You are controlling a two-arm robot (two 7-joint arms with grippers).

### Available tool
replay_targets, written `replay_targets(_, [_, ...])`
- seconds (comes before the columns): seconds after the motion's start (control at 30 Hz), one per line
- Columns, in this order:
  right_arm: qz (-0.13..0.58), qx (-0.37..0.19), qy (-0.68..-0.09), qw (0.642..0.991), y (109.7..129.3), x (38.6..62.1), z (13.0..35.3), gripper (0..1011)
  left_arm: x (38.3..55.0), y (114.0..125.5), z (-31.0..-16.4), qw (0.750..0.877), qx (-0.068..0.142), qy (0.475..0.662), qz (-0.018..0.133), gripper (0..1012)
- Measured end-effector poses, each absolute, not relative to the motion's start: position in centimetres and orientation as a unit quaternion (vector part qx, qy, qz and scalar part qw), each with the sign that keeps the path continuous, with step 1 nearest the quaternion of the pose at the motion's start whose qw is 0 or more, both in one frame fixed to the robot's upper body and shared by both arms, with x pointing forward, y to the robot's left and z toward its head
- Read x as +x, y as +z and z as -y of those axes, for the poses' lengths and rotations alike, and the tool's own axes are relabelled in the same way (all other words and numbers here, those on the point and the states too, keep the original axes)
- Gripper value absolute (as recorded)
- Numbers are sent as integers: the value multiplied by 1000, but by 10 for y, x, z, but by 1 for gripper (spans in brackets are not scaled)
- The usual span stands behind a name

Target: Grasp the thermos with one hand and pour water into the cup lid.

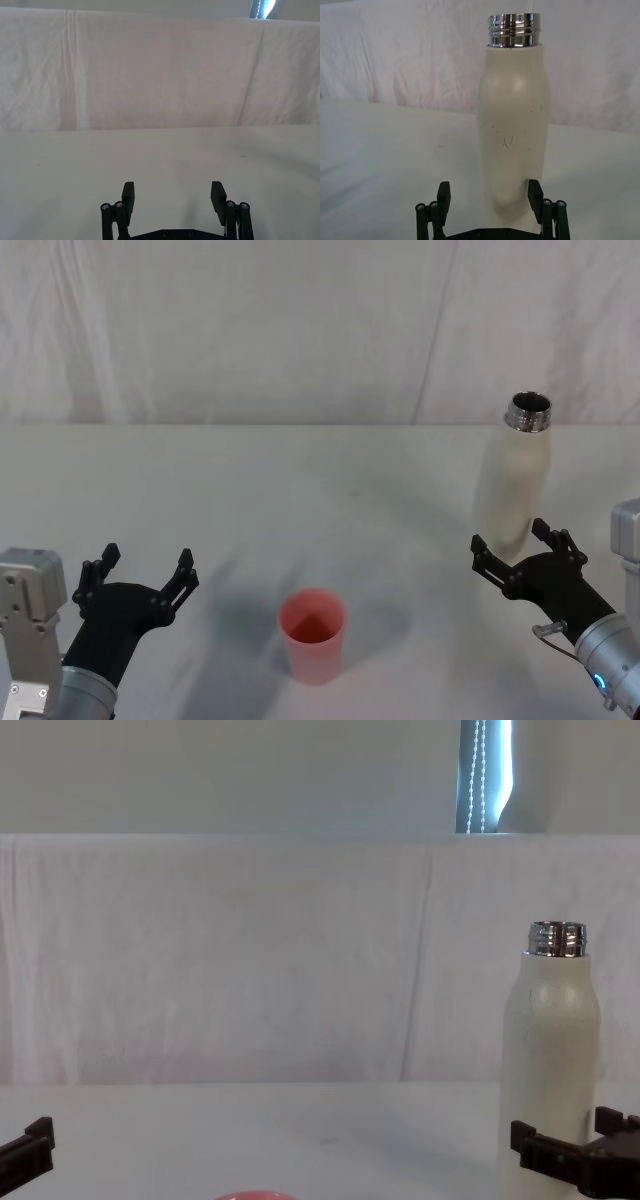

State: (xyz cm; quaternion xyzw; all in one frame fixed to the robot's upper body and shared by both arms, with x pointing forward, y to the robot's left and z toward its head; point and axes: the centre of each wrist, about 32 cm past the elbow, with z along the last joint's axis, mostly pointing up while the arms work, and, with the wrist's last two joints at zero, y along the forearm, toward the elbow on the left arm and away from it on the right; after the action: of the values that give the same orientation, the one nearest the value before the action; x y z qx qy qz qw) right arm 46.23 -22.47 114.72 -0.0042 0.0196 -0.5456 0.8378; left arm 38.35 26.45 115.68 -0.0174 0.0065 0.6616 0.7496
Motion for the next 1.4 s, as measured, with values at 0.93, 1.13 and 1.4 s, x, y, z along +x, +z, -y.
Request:
replay_targets(0.93, [-18,4,-553,833,1147,483,225,1000,384,1157,-265,750,-17,662,-6,1001])
replay_targets(1.13, [-18,6,-556,831,1147,485,224,1000,384,1157,-265,750,-17,662,-6,1001])
replay_targets(1.4, [-21,10,-563,826,1147,485,223,1000,384,1157,-265,750,-17,662,-6,1001])
